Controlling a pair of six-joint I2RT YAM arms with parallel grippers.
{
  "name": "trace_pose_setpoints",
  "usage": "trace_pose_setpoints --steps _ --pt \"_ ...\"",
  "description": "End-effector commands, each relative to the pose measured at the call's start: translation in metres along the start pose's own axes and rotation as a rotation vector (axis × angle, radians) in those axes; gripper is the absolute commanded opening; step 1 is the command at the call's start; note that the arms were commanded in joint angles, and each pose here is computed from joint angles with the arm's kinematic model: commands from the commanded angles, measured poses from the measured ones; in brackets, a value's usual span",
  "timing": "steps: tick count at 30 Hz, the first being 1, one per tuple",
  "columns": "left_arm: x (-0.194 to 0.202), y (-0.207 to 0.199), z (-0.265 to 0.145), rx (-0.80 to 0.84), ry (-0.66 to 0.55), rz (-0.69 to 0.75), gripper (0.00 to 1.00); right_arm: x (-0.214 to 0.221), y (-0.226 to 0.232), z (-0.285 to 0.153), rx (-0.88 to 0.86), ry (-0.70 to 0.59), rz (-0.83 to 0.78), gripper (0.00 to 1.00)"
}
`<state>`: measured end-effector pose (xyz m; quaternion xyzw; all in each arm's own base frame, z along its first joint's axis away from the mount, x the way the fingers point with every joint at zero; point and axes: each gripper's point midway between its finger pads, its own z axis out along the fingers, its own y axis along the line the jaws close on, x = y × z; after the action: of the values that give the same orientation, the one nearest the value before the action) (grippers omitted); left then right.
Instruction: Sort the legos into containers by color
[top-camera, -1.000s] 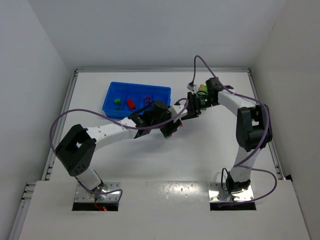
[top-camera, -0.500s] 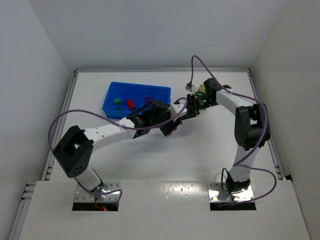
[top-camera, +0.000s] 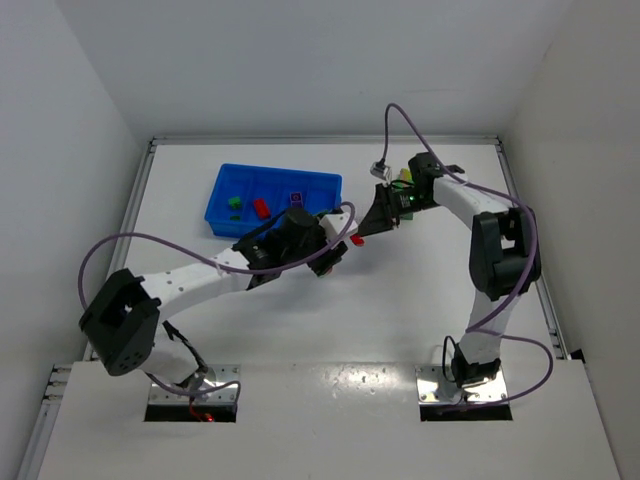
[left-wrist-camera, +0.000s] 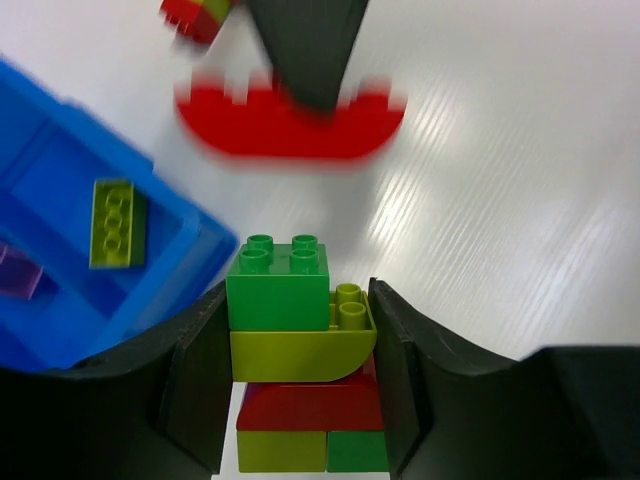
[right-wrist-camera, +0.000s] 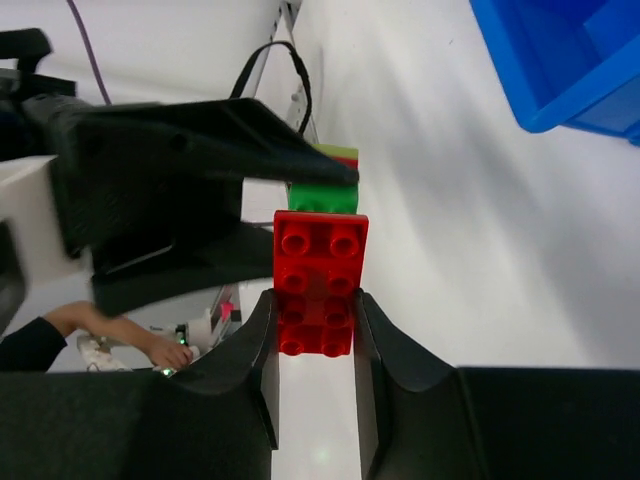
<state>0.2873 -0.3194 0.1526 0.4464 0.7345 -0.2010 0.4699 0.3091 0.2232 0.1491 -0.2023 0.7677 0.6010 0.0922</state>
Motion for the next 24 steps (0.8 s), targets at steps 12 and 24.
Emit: trace_pose_setpoints --steps 12,24 --pt "0.042 0.033 -0.066 -0.175 0.071 -0.135 0.03 -0.080 0.025 -0.003 0.037 -0.114 -0.303 0.00" --pt "0.048 0.151 -0.128 -0.519 0.028 -0.272 0.01 -0.204 0.014 0.114 0.186 -0.337 -0.388 0.00"
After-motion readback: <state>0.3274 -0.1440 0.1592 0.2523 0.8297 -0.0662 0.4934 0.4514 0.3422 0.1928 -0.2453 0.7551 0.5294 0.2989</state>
